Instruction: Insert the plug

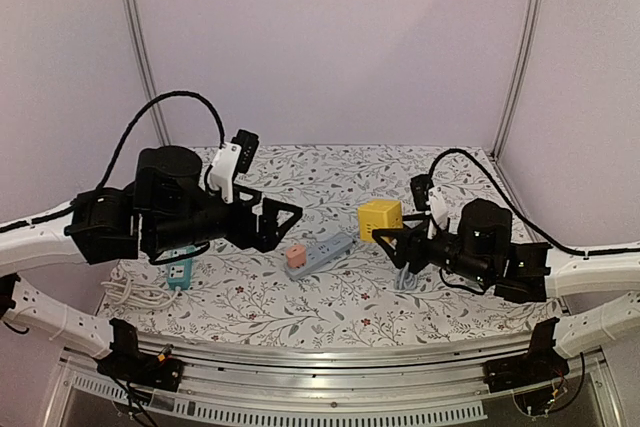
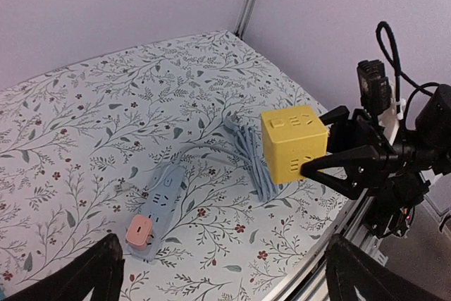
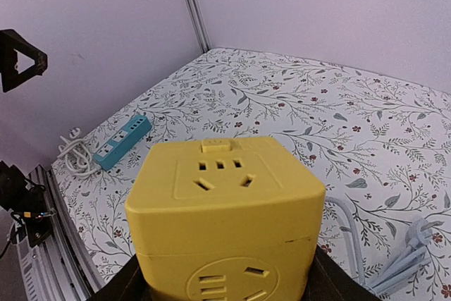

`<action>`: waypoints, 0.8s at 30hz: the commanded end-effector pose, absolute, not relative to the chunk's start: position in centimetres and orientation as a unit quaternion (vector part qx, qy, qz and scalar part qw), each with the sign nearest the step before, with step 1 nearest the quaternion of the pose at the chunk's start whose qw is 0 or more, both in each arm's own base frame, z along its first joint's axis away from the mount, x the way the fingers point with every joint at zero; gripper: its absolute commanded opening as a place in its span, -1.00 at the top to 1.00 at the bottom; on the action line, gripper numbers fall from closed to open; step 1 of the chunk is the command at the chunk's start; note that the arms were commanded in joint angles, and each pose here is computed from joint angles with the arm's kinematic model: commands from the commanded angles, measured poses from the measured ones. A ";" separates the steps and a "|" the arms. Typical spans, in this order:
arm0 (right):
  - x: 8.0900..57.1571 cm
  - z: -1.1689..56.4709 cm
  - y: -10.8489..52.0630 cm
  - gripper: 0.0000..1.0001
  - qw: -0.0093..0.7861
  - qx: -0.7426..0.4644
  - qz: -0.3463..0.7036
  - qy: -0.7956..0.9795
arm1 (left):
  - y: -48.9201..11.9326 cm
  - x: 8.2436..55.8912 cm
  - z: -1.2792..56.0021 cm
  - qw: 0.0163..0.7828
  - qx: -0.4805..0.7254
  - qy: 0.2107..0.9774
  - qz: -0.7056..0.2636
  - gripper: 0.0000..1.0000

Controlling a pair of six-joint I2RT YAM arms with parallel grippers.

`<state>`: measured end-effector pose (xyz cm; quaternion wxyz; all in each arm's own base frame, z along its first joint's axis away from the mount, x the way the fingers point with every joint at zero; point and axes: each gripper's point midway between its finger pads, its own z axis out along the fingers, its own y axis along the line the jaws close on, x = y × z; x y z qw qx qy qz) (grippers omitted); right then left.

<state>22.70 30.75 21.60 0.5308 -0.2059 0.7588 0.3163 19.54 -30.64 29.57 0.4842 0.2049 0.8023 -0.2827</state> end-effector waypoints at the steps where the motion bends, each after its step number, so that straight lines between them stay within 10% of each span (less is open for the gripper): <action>1: 21.0 23.7 31.6 0.42 0.546 -0.233 0.360 0.720 | -32.8 18.5 29.3 0.421 0.244 0.821 -0.298 -0.99; 24: 20.2 21.5 34.2 0.47 0.572 -0.288 0.279 0.715 | -40.4 20.4 26.9 0.328 0.307 0.864 -0.227 -0.91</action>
